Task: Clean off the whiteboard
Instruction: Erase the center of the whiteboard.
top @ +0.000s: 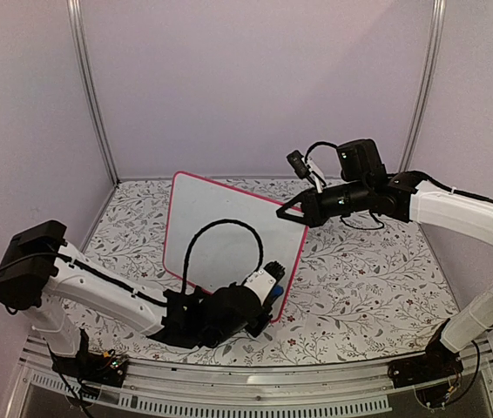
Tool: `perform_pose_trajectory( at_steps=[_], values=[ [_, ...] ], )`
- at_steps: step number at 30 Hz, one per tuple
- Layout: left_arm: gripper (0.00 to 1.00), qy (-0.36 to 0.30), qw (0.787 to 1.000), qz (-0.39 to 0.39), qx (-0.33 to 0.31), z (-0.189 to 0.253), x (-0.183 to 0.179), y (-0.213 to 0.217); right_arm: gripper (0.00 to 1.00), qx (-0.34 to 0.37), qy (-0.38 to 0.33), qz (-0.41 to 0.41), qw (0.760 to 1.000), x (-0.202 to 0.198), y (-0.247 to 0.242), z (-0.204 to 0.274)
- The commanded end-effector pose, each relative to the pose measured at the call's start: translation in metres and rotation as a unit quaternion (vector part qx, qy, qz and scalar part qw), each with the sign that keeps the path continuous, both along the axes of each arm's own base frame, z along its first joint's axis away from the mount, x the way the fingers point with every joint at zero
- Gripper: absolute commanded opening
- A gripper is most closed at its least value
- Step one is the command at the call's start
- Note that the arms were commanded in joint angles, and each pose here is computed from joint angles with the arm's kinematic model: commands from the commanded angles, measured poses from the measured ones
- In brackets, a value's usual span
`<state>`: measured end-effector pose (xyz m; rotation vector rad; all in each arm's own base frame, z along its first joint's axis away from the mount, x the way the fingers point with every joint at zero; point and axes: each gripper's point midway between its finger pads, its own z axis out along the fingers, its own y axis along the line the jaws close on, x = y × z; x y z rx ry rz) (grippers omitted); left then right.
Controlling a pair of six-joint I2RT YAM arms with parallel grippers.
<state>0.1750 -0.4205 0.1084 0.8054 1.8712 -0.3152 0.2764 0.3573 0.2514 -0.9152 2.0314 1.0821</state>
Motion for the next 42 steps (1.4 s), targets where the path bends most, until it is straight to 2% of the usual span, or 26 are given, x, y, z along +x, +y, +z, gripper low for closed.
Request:
perform_pose_trajectory(
  at_steps=[1, 14, 42],
  values=[
    [0.0, -0.021, 0.999, 0.019, -0.037, 0.035, 0.019, 0.0, 0.0, -0.031, 0.027, 0.032, 0.999, -0.018, 0.003, -0.027],
    [0.0, 0.061, 0.998, 0.008, 0.028, -0.041, -0.001, 0.009, 0.0, -0.031, 0.028, 0.033, 0.999, -0.018, 0.004, -0.028],
    [0.0, 0.109, 0.988, 0.044, 0.096, -0.103, -0.009, 0.041, 0.0, -0.03, 0.026, 0.032, 0.999, -0.018, 0.003, -0.025]
  ],
)
